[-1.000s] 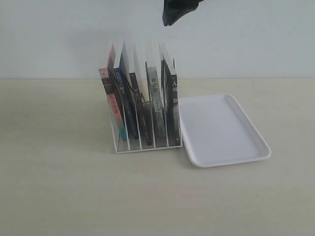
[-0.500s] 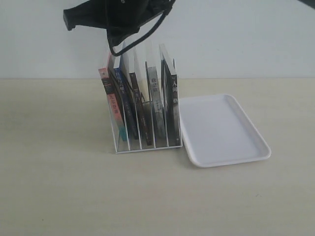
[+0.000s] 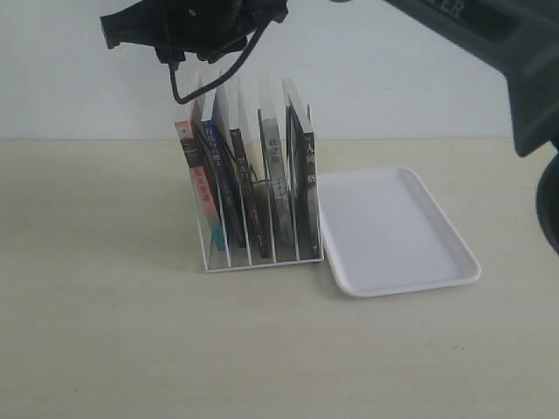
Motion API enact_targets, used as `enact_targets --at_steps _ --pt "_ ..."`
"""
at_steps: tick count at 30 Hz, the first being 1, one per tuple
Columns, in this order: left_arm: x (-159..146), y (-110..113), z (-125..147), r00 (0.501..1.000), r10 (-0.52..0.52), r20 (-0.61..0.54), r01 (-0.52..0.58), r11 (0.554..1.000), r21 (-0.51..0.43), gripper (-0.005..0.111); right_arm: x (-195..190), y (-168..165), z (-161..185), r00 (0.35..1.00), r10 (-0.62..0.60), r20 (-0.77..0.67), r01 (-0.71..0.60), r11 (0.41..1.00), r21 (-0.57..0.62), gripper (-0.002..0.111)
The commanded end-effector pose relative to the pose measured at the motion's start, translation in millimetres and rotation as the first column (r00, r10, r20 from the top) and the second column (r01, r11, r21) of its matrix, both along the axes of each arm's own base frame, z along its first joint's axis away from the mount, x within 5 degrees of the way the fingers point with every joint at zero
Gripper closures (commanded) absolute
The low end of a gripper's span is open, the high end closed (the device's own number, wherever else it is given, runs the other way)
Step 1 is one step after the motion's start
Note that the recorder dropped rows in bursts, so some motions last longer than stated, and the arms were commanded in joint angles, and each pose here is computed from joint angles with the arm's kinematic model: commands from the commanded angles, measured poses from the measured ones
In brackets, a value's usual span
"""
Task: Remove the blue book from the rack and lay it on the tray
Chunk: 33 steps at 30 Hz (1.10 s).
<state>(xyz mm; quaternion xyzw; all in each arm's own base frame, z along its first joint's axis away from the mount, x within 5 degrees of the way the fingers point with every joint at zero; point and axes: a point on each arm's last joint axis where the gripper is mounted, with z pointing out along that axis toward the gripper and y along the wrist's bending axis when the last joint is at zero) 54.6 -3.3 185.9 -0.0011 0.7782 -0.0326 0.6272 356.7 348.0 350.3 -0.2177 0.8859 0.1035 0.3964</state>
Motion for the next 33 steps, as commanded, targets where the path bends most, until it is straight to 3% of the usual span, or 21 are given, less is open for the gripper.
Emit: enact_targets --at_steps 1,4,10,21,33 --pt "0 0 1 1.000 0.002 0.008 -0.002 1.000 -0.004 0.103 3 4 -8 1.000 -0.011 -0.011 0.011 1.000 0.000 0.069" --pt "0 0 1 1.000 0.002 0.008 -0.002 1.000 -0.004 0.103 10 1 -17 0.999 -0.030 -0.028 0.030 0.999 -0.011 0.077" --pt "0 0 1 1.000 0.002 0.008 -0.002 1.000 -0.004 0.103 21 -11 -28 0.991 -0.092 -0.099 0.091 0.996 -0.022 0.077" --pt "0 0 1 1.000 0.002 0.008 -0.002 1.000 -0.004 0.103 20 -5 -30 0.988 -0.068 -0.136 0.074 0.996 0.041 0.077" --pt "0 0 1 1.000 0.002 0.008 -0.002 1.000 -0.004 0.103 19 -7 -31 0.985 -0.074 -0.154 0.079 0.997 0.027 0.077"
